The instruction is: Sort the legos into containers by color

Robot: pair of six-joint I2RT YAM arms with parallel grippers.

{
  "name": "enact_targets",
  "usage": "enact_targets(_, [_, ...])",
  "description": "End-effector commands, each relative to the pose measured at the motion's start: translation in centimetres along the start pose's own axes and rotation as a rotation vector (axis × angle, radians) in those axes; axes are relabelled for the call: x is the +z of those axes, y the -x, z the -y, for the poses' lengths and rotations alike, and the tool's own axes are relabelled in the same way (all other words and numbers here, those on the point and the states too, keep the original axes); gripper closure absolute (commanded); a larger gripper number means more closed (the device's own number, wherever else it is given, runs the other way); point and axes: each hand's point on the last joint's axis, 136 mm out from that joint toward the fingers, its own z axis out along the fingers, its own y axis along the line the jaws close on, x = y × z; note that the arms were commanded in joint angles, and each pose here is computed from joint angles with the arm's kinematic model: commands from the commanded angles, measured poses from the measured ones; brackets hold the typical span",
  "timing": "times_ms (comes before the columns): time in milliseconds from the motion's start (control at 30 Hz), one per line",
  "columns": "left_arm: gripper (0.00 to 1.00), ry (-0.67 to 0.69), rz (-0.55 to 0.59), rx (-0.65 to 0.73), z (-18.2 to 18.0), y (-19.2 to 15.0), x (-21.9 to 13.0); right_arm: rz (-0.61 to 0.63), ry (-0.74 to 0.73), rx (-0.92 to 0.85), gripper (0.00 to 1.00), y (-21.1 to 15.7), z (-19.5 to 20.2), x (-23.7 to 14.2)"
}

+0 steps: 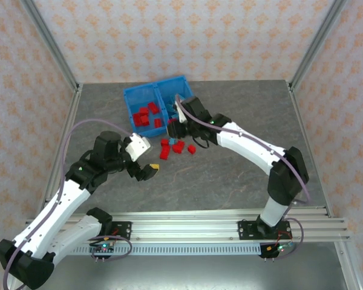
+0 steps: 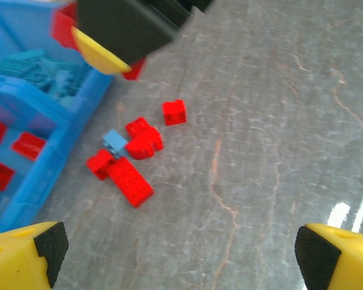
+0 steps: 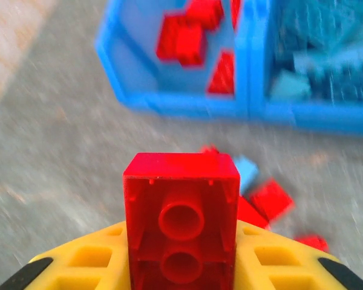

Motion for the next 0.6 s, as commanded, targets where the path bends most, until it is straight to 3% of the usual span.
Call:
enact_targets(0, [0.00, 0.222, 0.070, -0.039, -3.6, 0.8, -1.3, 0.080, 0.019, 0.062, 0.65, 3.7, -1.1, 3.0])
enact_targets(133, [0.00, 0.459, 0.101, -0.149, -7.3, 0.5, -3.1, 0.066, -0.025, 0.068, 0.64, 6.0, -0.9, 7.7])
enact_targets(367, [0.00, 0.702, 0.166, -0.337, -11.1, 0.0, -5.3, 0.005, -0.065, 0.083, 0.64, 7.1, -0.3, 15.2])
enact_targets(567, [0.00, 0.806, 0.202, -0.470, -13.1, -1.0, -6.6, 0.034, 0.000, 0.106, 0.59, 8.1, -1.5, 16.6])
